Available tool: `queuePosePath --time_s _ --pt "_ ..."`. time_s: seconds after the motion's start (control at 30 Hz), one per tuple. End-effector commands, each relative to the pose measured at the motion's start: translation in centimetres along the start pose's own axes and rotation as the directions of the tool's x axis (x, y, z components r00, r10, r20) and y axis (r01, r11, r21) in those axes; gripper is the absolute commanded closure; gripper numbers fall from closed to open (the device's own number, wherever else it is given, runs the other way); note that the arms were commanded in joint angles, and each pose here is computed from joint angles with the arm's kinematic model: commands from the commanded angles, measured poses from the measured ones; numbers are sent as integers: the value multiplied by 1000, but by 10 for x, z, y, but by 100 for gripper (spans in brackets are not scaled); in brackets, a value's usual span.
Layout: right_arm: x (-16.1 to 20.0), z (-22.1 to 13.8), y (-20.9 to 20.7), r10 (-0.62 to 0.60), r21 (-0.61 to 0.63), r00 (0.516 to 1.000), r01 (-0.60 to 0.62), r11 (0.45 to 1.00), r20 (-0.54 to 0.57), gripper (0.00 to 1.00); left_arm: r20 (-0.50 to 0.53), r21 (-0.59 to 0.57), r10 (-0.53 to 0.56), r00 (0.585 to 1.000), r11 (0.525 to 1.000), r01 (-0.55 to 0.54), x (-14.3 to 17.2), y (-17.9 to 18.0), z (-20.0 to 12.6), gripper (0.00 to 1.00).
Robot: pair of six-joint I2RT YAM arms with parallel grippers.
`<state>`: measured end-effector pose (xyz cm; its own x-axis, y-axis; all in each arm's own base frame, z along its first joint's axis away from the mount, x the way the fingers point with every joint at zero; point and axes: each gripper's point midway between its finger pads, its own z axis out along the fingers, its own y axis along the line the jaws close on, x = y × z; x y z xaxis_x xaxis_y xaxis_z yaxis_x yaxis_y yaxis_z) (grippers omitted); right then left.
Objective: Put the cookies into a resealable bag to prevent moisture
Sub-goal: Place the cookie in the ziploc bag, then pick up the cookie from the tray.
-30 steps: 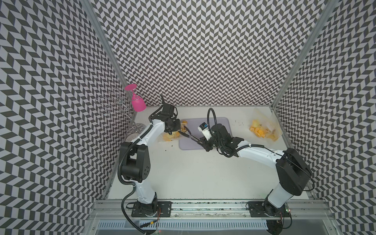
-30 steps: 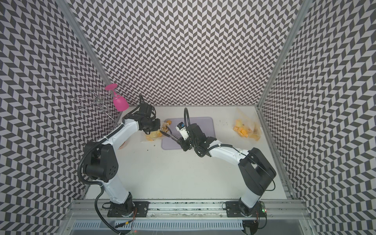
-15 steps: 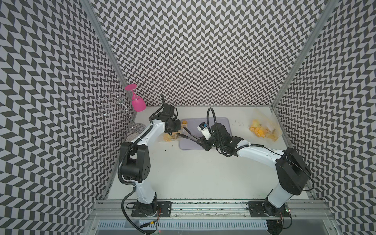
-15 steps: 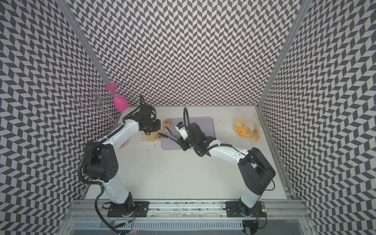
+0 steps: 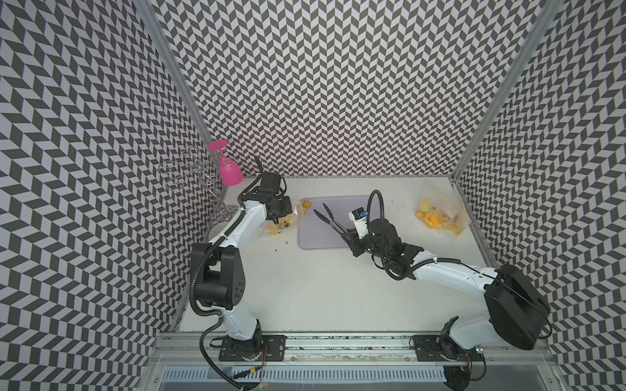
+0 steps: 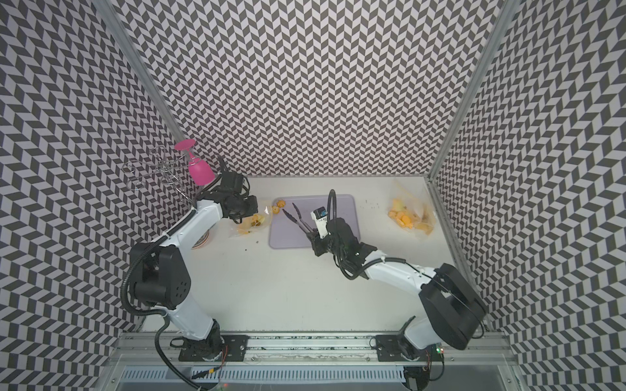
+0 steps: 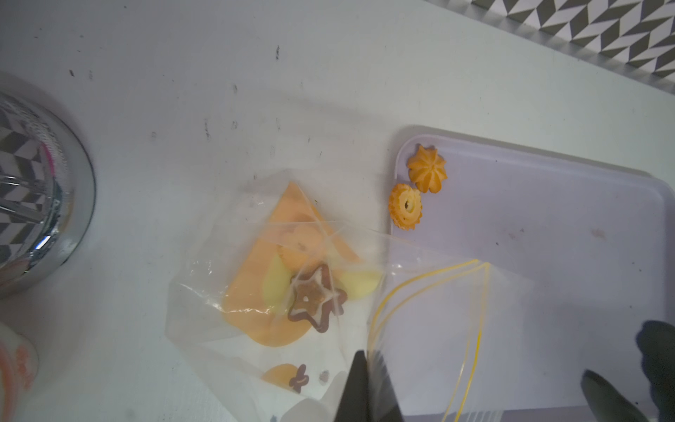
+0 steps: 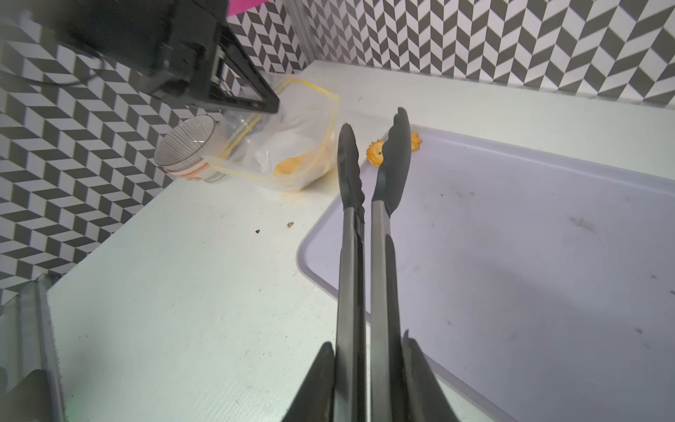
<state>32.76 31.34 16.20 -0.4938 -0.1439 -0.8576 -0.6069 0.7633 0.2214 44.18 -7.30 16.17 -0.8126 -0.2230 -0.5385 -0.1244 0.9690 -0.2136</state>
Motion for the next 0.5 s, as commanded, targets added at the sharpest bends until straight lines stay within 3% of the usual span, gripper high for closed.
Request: queuePosePath --time_s 0.0,0.2,0.47 --pt "-18 23 0 18 13 1000 -18 1000 17 73 73 -11 -30 997 999 31 -12 6 -16 100" --pt "-18 58 14 62 -61 998 -63 996 -26 71 98 -5 -47 994 999 48 -16 11 -22 100" --pt "-17 93 19 212 -80 974 -218 973 -76 66 96 2 -57 994 998 57 -16 14 -21 100"
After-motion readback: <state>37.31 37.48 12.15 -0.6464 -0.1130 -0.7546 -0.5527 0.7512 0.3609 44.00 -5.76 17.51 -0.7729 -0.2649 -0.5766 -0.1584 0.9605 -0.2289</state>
